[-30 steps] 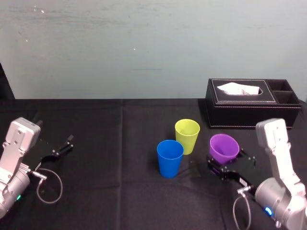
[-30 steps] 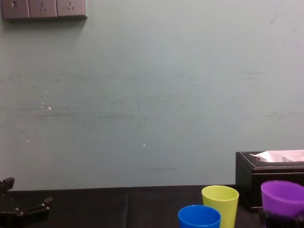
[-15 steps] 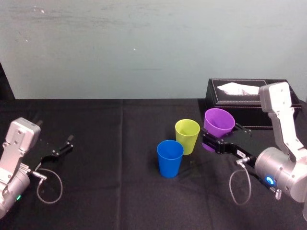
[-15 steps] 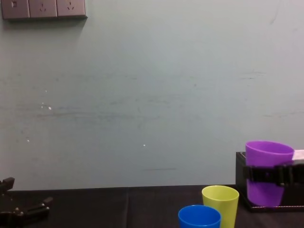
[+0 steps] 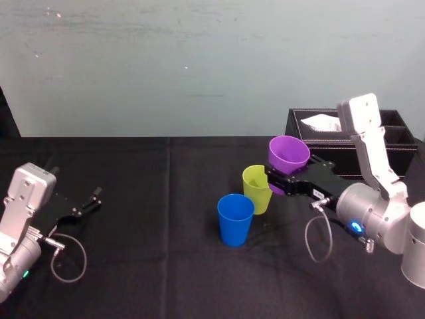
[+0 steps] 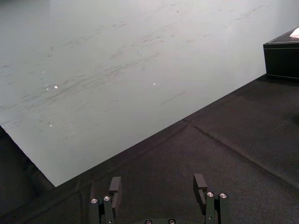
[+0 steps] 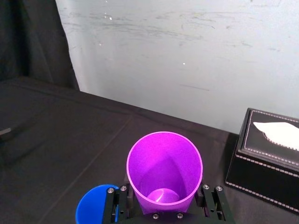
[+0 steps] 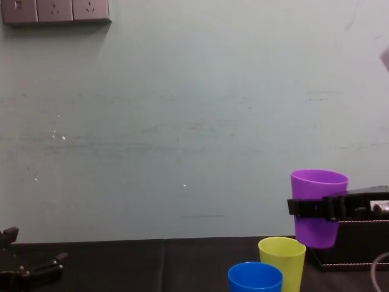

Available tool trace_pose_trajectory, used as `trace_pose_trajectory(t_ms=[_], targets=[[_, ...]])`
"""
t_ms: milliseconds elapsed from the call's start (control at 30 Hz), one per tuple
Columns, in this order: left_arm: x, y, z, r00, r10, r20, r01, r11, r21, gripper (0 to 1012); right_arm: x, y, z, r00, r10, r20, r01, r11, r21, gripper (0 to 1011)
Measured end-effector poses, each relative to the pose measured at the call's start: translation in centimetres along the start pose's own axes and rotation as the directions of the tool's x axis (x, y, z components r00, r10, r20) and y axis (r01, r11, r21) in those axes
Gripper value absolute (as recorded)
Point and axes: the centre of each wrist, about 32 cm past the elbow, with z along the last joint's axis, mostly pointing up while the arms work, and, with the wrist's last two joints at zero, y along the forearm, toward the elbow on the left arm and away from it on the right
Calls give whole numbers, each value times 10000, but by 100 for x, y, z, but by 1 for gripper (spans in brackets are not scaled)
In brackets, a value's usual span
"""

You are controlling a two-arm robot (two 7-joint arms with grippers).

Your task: Stack the three plastic cups sequentially using one hand.

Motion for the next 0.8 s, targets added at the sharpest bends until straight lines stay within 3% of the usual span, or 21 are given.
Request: trace_pose_trajectory(t_ms=[200, 800], targets=[[0, 0, 0, 10000, 0, 0, 0, 10000, 0, 1000, 30, 137, 64, 9998, -51, 195, 51, 10000, 8, 716], [0, 0, 0, 10000, 0, 1, 0, 10000, 0, 1000, 28, 293, 87, 9998, -8, 192, 10, 10000, -69, 716]])
